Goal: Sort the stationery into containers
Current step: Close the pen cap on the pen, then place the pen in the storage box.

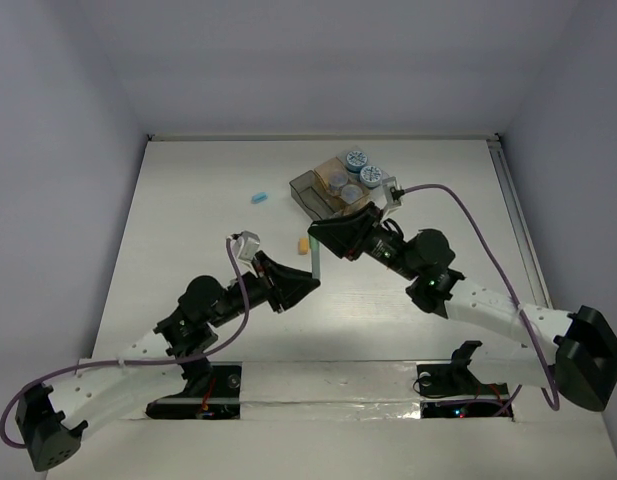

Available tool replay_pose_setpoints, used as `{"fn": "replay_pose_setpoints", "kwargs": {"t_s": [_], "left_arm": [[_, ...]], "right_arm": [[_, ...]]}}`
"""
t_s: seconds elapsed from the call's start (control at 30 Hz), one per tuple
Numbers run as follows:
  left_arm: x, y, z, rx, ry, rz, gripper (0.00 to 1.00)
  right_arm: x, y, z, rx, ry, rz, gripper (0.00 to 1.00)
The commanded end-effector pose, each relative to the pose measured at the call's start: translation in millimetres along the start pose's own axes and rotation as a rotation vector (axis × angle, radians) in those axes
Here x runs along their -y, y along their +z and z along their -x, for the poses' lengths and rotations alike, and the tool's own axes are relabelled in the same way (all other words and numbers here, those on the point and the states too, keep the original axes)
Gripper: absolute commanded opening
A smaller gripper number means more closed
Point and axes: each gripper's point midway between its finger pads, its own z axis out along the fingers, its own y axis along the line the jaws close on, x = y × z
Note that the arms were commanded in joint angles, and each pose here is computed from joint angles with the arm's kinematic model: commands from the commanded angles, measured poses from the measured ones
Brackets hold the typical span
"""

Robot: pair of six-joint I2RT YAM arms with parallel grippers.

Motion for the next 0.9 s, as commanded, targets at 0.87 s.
{"fn": "replay_pose_setpoints", "kwargs": {"t_s": [0.87], "left_arm": [[28.5, -19.2, 123.5, 0.403, 0.145, 0.024, 0.0]], "right_arm": [[114.5, -20.5, -80.6, -0.277, -0.102, -0.418, 0.0]]}}
